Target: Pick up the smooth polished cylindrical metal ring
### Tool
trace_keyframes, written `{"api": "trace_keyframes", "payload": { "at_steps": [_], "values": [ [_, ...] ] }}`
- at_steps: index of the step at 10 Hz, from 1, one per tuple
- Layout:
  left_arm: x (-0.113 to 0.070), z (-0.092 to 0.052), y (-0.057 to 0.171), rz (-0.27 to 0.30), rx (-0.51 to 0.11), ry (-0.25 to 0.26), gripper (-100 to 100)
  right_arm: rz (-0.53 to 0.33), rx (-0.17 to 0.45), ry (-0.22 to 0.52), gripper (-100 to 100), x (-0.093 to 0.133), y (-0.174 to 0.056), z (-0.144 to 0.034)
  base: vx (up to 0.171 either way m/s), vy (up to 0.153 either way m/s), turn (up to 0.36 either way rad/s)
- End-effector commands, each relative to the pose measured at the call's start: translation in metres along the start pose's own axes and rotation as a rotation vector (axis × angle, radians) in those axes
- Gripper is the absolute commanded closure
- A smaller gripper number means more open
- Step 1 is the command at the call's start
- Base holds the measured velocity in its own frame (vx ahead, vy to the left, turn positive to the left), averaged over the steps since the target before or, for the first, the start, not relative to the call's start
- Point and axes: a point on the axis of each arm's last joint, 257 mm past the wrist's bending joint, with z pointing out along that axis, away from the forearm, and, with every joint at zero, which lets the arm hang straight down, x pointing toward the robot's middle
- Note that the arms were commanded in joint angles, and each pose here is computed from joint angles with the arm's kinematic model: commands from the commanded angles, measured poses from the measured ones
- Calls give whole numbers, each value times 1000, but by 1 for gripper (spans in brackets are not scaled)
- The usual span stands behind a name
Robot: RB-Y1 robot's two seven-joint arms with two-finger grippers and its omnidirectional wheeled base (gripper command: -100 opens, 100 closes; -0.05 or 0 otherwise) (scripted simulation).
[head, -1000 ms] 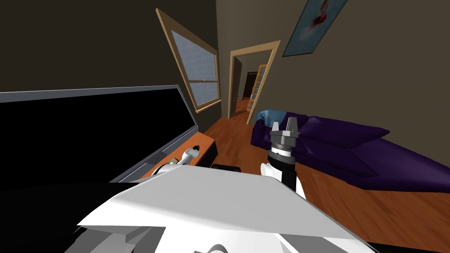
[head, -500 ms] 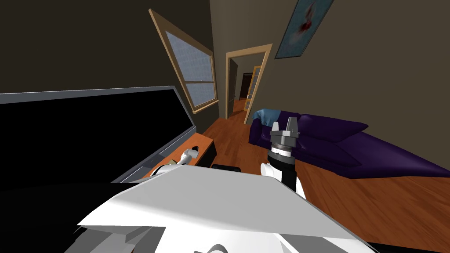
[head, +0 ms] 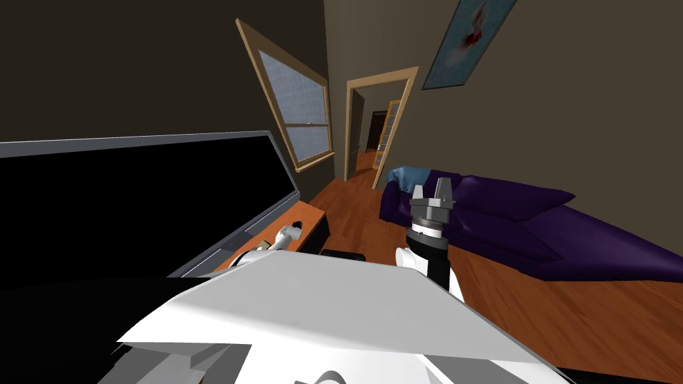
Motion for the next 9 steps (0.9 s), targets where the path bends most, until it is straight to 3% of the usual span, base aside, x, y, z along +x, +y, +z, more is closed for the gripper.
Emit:
{"api": "trace_keyframes", "payload": {
  "at_steps": [1,2,4,7,8,9],
  "values": [
    [19,-1,-10,59,15,30,100,0,0,0,0,0,0,0,95,-32,463],
    [34,-4,-18,95,28,52,100,0,0,0,0,0,0,0,104,-40,464],
    [34,-4,-18,98,28,52,100,0,0,0,0,0,0,0,39,-31,156],
    [79,-13,-40,199,67,123,100,0,0,0,0,0,0,0,68,-26,379],
    [79,-13,-40,216,69,123,100,0,0,0,0,0,0,0,61,-53,307],
    [95,-18,-47,255,83,147,100,0,0,0,0,0,0,0,46,-50,324]
  ]
}}
